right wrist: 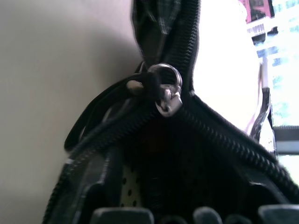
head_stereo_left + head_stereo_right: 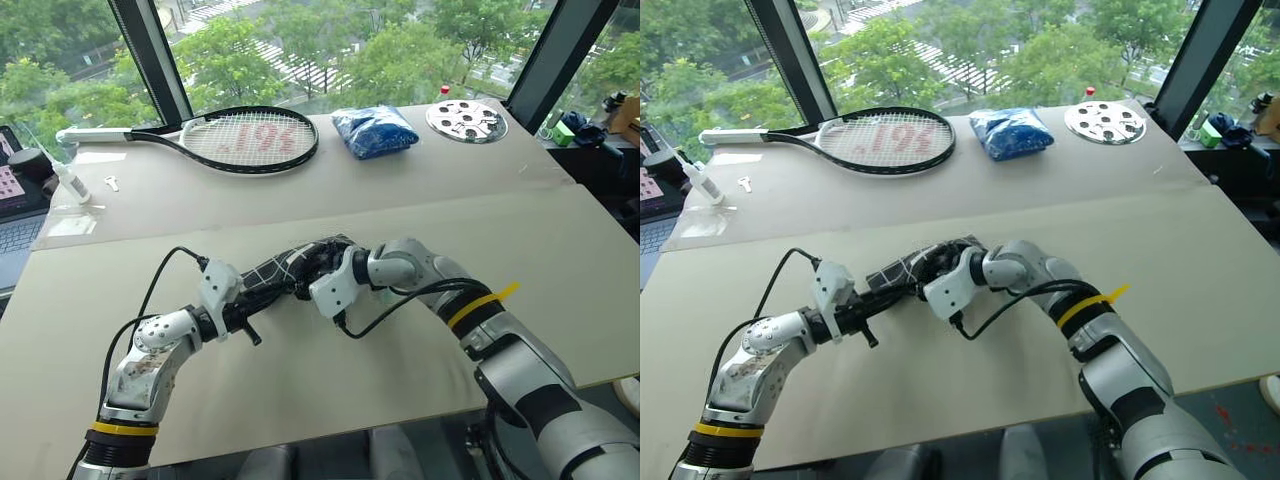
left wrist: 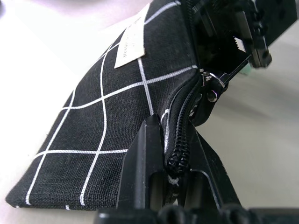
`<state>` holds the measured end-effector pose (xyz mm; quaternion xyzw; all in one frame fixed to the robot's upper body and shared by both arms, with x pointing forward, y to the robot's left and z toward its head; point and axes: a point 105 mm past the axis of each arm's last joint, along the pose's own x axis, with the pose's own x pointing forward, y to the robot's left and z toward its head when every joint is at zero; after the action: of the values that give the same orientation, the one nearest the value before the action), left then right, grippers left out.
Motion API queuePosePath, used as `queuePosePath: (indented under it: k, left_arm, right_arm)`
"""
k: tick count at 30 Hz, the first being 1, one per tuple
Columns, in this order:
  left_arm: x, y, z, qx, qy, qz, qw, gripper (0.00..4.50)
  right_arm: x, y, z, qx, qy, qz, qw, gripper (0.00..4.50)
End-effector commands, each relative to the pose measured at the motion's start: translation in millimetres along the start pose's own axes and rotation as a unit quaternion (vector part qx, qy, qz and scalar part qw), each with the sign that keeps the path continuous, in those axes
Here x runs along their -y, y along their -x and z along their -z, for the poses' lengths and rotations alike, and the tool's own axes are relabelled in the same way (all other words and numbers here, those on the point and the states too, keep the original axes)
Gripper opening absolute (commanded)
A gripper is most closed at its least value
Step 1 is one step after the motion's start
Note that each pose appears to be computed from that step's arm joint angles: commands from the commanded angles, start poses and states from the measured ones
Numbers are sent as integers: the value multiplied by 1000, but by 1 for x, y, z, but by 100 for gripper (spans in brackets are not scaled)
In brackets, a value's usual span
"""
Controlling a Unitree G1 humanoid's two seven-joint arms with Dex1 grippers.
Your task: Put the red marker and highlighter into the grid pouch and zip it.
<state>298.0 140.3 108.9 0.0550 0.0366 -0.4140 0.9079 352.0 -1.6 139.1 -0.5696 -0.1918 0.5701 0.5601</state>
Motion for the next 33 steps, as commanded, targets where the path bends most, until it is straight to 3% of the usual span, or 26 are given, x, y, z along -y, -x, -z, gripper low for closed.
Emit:
queuePosePath:
  k: [1,3,6,12,15,22,30,33]
  left_arm:
    - [0,0,-15,28,-12,0,1000,0]
    - [-2,0,-16,30,-9,-5,1000,0]
    - [-5,0,-16,31,-5,-15,999,0]
    - [-11,2,-10,18,-4,-36,999,0]
    - [-18,4,-8,14,-5,-56,998,0]
    - [-23,5,-7,14,-5,-68,998,0]
    - [-21,0,-6,15,-5,-62,998,0]
    - [-20,1,-5,14,-3,-63,998,0]
  right_arm:
    - [52,39,2,7,-16,83,996,303]
    - [67,61,5,9,-41,109,993,303]
    - [61,91,8,21,-103,103,989,303]
    - [28,129,15,31,-294,117,948,303]
    - [14,141,40,-49,-384,177,905,303]
    - [-19,148,61,-160,-536,249,790,303]
    - [-56,129,63,-207,-625,256,708,303]
    - [-63,121,58,-206,-640,250,696,303]
